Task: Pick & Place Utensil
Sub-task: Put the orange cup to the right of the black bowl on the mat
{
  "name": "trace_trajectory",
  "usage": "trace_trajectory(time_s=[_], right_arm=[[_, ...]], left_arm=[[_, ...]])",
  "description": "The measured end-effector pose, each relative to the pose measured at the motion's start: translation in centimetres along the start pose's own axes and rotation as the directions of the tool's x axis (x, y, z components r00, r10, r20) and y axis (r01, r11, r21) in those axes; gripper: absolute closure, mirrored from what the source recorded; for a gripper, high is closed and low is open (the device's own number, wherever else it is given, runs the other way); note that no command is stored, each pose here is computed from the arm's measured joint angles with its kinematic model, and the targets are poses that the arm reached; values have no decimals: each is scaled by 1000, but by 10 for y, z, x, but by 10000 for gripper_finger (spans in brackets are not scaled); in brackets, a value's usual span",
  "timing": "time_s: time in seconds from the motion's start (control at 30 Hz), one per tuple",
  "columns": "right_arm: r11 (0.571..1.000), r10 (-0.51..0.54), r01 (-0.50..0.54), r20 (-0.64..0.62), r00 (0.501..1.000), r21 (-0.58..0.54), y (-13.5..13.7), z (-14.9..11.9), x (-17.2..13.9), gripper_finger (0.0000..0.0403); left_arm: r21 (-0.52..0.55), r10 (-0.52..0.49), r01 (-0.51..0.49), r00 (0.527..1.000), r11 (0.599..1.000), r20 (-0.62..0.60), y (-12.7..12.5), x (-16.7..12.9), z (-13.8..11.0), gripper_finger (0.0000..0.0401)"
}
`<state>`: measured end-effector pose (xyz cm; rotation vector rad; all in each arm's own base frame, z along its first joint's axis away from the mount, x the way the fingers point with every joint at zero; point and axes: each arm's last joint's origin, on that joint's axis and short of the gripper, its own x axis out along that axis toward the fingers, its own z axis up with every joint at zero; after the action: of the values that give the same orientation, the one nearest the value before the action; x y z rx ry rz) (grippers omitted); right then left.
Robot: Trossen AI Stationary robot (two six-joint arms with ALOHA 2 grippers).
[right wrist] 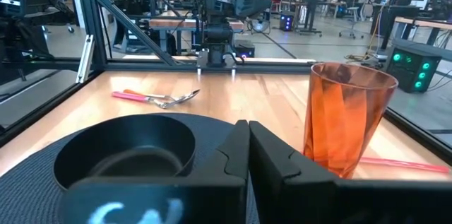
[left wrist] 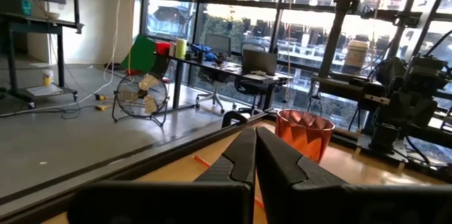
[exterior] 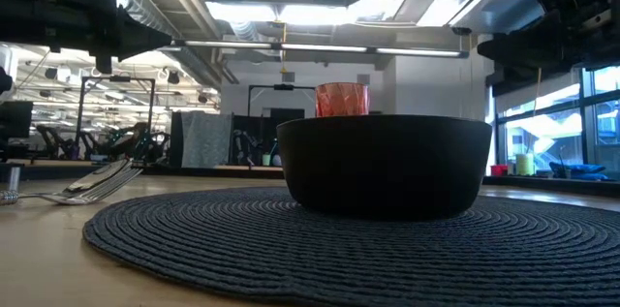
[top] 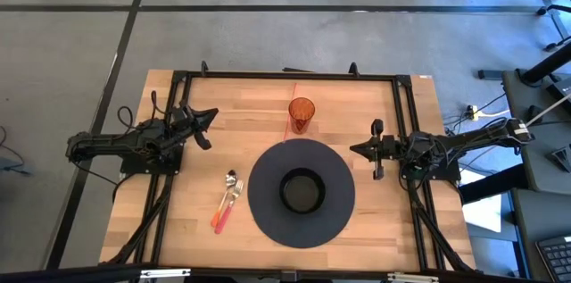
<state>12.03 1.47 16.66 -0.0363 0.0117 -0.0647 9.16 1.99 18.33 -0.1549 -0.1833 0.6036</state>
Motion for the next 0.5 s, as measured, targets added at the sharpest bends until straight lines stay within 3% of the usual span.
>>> trace_trajectory(time_s=[0.5], right_arm=[[1000,1,-1,-1,1000,28,0,0,0,395]], left_arm=[[-16,-13,13,1000,1000,-2,0,0,0,397]])
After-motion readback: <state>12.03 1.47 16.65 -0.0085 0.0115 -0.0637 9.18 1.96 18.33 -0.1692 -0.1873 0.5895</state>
